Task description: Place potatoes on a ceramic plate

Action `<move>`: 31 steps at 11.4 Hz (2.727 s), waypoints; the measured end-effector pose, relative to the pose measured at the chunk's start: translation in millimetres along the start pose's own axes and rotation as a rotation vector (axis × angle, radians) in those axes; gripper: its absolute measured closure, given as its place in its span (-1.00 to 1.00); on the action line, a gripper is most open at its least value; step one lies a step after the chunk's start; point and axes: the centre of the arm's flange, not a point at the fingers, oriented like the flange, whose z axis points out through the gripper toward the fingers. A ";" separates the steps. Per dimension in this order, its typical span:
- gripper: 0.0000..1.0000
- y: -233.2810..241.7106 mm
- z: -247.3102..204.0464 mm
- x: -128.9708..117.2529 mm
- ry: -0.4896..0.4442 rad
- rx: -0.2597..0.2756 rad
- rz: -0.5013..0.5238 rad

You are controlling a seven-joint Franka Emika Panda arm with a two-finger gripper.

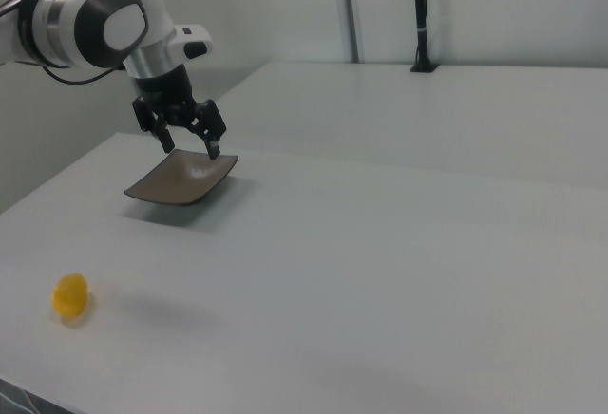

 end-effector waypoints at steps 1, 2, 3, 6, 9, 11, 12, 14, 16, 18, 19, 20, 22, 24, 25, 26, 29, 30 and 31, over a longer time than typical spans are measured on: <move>-1.00 -0.1 -1.0 0.3 0.002 0.000 0.000; -1.00 -0.2 -1.1 0.0 -0.001 0.000 0.000; -1.00 -0.1 -1.5 0.0 -0.001 0.000 0.000; -1.00 0.0 -2.8 0.3 0.001 0.000 0.000; -1.00 0.0 -2.5 0.5 0.001 0.000 0.000; -1.00 0.1 3.5 2.2 -0.010 0.000 0.000; -1.00 0.2 9.8 4.1 -0.021 -0.001 0.000; -1.00 -1.0 24.7 13.1 -0.042 -0.002 -0.001; -1.00 -0.4 29.6 23.2 -0.044 -0.003 0.000; -1.00 0.1 27.4 25.3 -0.038 -0.003 0.000; -1.00 0.1 26.2 25.7 -0.035 -0.003 0.001; -1.00 0.1 25.3 26.0 -0.033 -0.003 0.001; -1.00 -0.4 25.9 26.0 -0.035 -0.003 0.000; -1.00 -5.1 28.4 24.7 -0.052 -0.002 -0.006; -1.00 -8.2 29.1 24.2 -0.057 -0.001 -0.009; -1.00 -9.4 29.0 24.2 -0.057 -0.001 -0.009; -1.00 -8.6 24.9 25.1 -0.049 -0.004 -0.009; -1.00 -9.8 24.7 25.1 -0.049 -0.004 -0.011; -1.00 -14.8 25.3 24.9 -0.051 -0.003 -0.020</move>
